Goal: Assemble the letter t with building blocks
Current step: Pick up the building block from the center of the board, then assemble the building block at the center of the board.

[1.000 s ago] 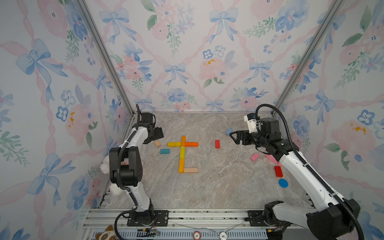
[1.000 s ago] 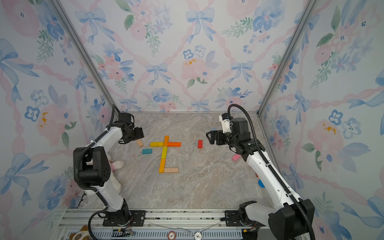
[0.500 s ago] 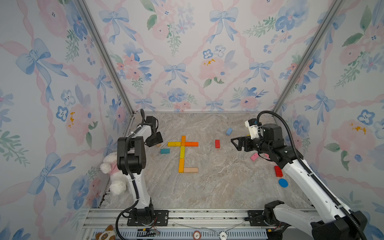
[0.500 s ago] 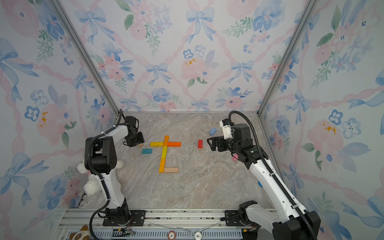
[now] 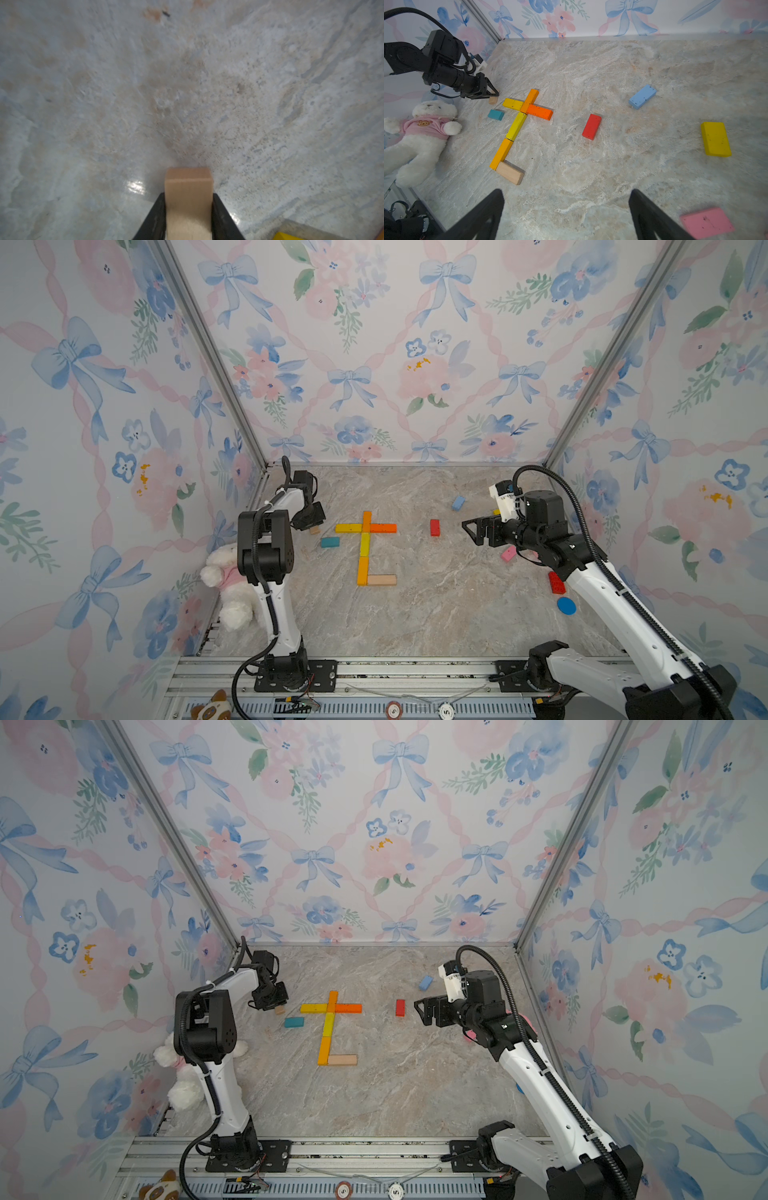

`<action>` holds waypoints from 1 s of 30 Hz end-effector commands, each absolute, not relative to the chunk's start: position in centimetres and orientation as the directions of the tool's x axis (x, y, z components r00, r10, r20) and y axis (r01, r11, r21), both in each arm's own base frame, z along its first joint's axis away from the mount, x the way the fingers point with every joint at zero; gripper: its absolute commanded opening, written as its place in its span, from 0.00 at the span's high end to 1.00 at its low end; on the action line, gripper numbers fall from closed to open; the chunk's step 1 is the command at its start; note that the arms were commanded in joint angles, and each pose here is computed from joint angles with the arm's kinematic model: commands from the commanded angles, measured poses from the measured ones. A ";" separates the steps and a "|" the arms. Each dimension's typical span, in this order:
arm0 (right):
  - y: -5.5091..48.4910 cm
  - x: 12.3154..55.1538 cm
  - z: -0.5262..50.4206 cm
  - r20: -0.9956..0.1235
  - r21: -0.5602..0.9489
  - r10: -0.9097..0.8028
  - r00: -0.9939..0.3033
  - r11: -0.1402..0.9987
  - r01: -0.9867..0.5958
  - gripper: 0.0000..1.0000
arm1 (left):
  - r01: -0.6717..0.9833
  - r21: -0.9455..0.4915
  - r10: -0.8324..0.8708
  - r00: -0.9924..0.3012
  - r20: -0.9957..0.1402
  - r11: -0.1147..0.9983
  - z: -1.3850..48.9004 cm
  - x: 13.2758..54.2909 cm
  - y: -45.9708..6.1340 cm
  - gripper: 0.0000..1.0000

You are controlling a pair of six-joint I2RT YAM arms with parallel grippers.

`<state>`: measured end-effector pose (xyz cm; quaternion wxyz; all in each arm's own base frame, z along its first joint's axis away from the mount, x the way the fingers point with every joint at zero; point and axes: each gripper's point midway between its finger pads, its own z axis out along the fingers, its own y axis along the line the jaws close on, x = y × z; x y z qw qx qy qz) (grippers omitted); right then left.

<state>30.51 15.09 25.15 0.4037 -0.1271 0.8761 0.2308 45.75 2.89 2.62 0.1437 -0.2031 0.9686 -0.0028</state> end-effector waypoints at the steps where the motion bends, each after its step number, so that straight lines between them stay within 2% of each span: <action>1: 14.9 30.0 24.4 -0.755 0.283 -0.060 -0.652 0.869 -0.407 0.04 | -0.372 -0.076 -0.379 -0.889 -0.257 0.925 2.8 45.6 2.2 0.70; 5: 14.7 30.0 24.1 -0.755 0.271 -0.066 -0.652 0.874 -0.402 0.04 | -0.318 -0.099 -0.333 -0.894 -0.301 0.943 5.0 46.1 1.4 0.76; 8: 14.0 29.8 24.0 -0.752 0.262 -0.066 -0.655 0.882 -0.390 0.04 | -0.202 -0.086 -0.219 -0.891 -0.398 0.976 9.0 47.3 0.0 0.78; 11: 12.9 29.5 23.9 -0.750 0.268 -0.042 -0.660 0.893 -0.361 0.04 | -0.002 -0.013 -0.008 -0.849 -0.529 1.000 14.6 48.7 -3.4 0.82; 14: 12.3 28.9 24.2 -0.752 0.284 -0.013 -0.659 0.896 -0.341 0.04 | 0.273 0.106 0.278 -0.734 -0.620 0.956 19.4 49.3 -9.5 0.83; 16: 12.2 28.5 24.3 -0.755 0.289 -0.007 -0.656 0.894 -0.343 0.04 | 0.423 0.046 0.340 -0.655 -0.675 0.905 21.6 48.8 -14.0 0.83; 18: 12.1 28.0 24.5 -0.758 0.294 0.000 -0.652 0.893 -0.342 0.04 | 0.570 0.088 0.459 -0.550 -0.698 0.817 22.6 47.9 -17.9 0.87; 21: 11.8 27.5 25.0 -0.766 0.287 0.002 -0.643 0.895 -0.340 0.04 | 0.737 0.237 0.672 -0.371 -0.642 0.633 21.5 45.9 -22.7 0.87; 26: 11.6 27.2 25.5 -0.775 0.275 -0.005 -0.632 0.898 -0.344 0.04 | 0.882 0.341 0.837 -0.102 -0.537 0.326 18.6 42.4 -28.2 0.85; 30: 11.5 27.3 25.8 -0.781 0.270 -0.003 -0.624 0.900 -0.343 0.04 | 0.912 0.382 0.907 0.026 -0.420 0.151 14.9 40.4 -30.9 0.85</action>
